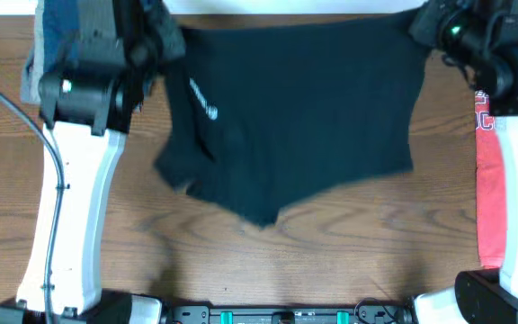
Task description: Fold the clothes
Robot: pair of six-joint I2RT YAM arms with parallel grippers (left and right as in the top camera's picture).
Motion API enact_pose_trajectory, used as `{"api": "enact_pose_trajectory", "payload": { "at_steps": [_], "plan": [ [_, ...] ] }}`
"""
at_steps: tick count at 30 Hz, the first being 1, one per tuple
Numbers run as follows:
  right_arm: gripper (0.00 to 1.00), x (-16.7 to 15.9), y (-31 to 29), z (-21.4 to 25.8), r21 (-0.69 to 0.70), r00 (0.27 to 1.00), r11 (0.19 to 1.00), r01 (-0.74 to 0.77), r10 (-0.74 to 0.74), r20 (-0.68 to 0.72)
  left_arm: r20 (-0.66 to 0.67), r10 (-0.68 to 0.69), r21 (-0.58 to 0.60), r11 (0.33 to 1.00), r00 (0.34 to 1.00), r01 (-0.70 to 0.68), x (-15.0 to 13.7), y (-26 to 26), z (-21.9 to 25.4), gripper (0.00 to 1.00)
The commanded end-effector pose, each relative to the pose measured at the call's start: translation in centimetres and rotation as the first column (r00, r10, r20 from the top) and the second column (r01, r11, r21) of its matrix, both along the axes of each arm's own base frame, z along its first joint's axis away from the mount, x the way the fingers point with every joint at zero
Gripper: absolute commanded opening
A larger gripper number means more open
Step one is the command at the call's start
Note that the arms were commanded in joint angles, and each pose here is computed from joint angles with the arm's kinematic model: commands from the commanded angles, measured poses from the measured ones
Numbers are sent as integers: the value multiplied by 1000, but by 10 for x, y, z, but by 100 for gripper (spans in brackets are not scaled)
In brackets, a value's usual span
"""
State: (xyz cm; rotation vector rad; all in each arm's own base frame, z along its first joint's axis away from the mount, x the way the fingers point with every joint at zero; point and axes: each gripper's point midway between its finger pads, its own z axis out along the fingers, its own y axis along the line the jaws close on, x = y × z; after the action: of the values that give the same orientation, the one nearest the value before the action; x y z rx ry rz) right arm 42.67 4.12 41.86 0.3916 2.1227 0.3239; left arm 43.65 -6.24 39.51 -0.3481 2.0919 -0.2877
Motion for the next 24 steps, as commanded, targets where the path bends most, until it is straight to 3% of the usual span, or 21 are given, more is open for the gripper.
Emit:
{"api": "enact_pose_trajectory", "payload": {
  "at_steps": [1, 4, 7, 12, 14, 17, 20, 24],
  "plan": [
    [1, -46, -45, 95, -53, 970, 995, 90, -76, 231, 321, 10, 34, 999, 947, -22, -46, 20, 129, 6],
    [1, -70, -65, 113, -66, 961, 989, 130, -109, 255, 375, 10, 29, 999, 927, -22, -67, 24, 155, 10],
    [3, -79, -69, 100, -99, 977, 988, 115, -95, 193, 317, 6, 40, 999, 948, -19, -78, 25, 142, 17],
    [2, -71, -66, 28, -110, 995, 992, 64, -72, -72, 12, -2, 55, 998, 1000, 2, -74, 21, 59, 17],
    [1, -65, -58, -10, -85, 979, 996, 19, -36, -201, -144, -30, 56, 998, 989, 39, -68, 14, 13, 9],
    [1, -58, -44, -63, -59, 935, 998, -33, 10, -354, -364, -65, 42, 995, 929, 87, -62, 4, -59, 6],
    [1, -58, -32, -110, -45, 884, 997, -66, 37, -467, -549, -156, -47, 987, 821, 156, -68, -18, -126, 6],
    [1, -59, -31, -154, -54, 834, 998, -45, 8, -552, -666, -263, -137, 963, 698, 233, -79, -47, -192, 6]
  ]
}}
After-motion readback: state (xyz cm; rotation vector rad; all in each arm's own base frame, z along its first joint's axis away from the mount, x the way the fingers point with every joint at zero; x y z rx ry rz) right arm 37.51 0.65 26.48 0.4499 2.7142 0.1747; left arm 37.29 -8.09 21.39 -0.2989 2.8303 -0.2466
